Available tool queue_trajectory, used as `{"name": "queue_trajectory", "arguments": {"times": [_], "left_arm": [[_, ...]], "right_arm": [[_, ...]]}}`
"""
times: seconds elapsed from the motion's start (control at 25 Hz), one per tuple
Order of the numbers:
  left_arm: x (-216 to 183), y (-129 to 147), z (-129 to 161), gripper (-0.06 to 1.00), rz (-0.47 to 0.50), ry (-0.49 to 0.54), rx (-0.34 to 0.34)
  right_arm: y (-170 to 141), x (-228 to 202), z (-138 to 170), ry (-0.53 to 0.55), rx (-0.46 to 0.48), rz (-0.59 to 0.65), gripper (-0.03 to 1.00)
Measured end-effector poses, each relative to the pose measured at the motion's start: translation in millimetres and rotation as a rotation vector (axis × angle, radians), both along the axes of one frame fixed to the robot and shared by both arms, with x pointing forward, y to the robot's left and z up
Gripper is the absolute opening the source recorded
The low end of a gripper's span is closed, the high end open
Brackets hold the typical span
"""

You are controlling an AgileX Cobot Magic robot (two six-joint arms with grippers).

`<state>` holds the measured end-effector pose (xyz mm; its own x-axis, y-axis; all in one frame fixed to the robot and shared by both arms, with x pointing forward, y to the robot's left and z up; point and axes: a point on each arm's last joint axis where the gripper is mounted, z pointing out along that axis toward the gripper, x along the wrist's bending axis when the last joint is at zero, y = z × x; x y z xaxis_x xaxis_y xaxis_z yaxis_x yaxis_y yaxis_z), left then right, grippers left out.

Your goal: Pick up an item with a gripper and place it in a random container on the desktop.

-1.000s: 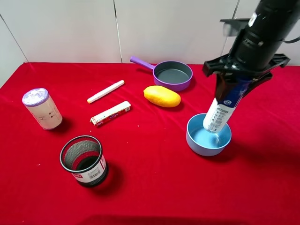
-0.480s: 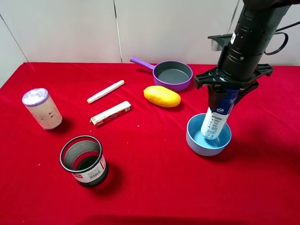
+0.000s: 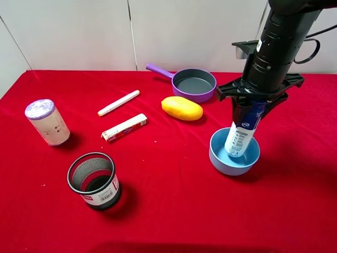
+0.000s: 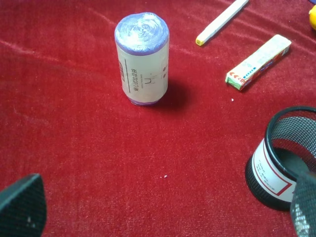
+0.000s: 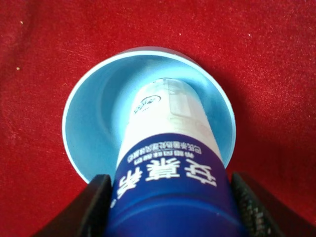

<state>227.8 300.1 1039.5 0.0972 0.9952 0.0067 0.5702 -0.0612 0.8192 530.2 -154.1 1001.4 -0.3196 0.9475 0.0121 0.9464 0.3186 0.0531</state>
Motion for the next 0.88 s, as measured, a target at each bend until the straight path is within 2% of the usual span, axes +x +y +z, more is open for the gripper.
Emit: {"name": "queue_trajectory", "arguments": {"times": [0.16,0.32,0.4,0.88], "left_arm": [[0.0,0.0,0.0,0.99,0.000,0.000,0.000],[0.0,0.0,0.0,0.99,0.000,0.000,0.000],[0.0,0.0,0.0,0.99,0.000,0.000,0.000],[0.0,0.0,0.0,0.99,0.000,0.000,0.000]], "right_arm": [[-0.4,0.2,0.0,-0.002,-0.004,0.001,0.39],[0.0,-0.1,0.4,-0.001,0.001,-0.001,0.63],[-0.5,0.1,0.4,-0.003,-0.004,0.001,0.67],[-0.9,0.8,0.4,-0.011,-0.009,0.005,0.69]]}}
